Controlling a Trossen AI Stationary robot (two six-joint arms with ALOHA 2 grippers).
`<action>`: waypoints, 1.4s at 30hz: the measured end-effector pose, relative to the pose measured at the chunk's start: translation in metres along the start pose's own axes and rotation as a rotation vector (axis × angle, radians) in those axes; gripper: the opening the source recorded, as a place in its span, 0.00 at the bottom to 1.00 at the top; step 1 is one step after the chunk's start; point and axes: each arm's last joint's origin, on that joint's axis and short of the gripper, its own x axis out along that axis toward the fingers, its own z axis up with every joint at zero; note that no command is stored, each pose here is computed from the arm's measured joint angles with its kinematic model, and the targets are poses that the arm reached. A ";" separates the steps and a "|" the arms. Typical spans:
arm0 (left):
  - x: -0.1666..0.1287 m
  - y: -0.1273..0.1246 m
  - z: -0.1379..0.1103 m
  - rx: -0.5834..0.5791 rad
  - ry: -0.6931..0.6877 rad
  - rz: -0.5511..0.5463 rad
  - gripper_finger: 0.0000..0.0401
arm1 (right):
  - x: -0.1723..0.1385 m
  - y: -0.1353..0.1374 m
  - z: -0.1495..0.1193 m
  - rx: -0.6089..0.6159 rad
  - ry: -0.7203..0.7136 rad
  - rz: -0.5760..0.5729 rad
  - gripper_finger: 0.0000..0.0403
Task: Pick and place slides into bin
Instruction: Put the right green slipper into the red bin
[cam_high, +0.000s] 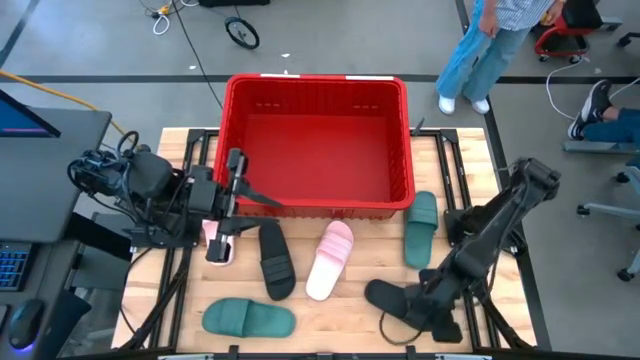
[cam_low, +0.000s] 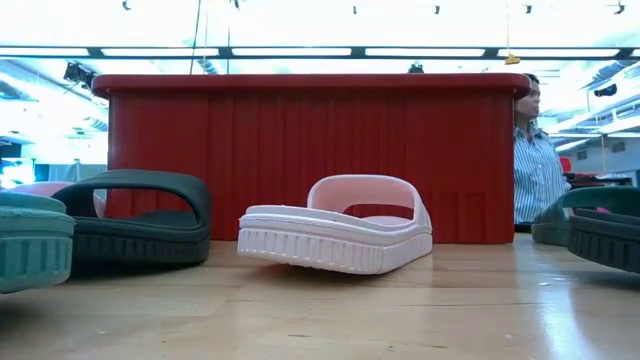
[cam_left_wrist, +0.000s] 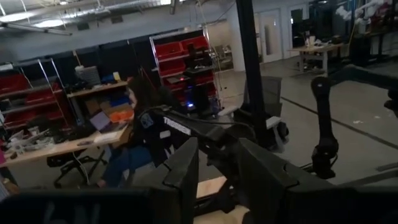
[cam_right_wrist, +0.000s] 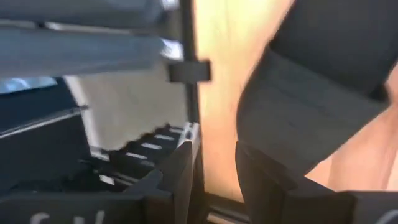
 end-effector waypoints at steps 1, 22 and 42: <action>0.000 0.000 0.000 -0.012 0.004 -0.001 0.29 | 0.006 -0.002 0.001 0.026 0.023 -0.023 0.32; -0.003 -0.004 -0.025 0.067 0.253 -0.044 0.28 | -0.011 -0.065 0.027 0.160 -0.060 -0.542 0.50; -0.003 -0.004 -0.025 0.042 0.255 -0.041 0.26 | 0.043 -0.110 0.030 0.280 0.113 -0.810 0.67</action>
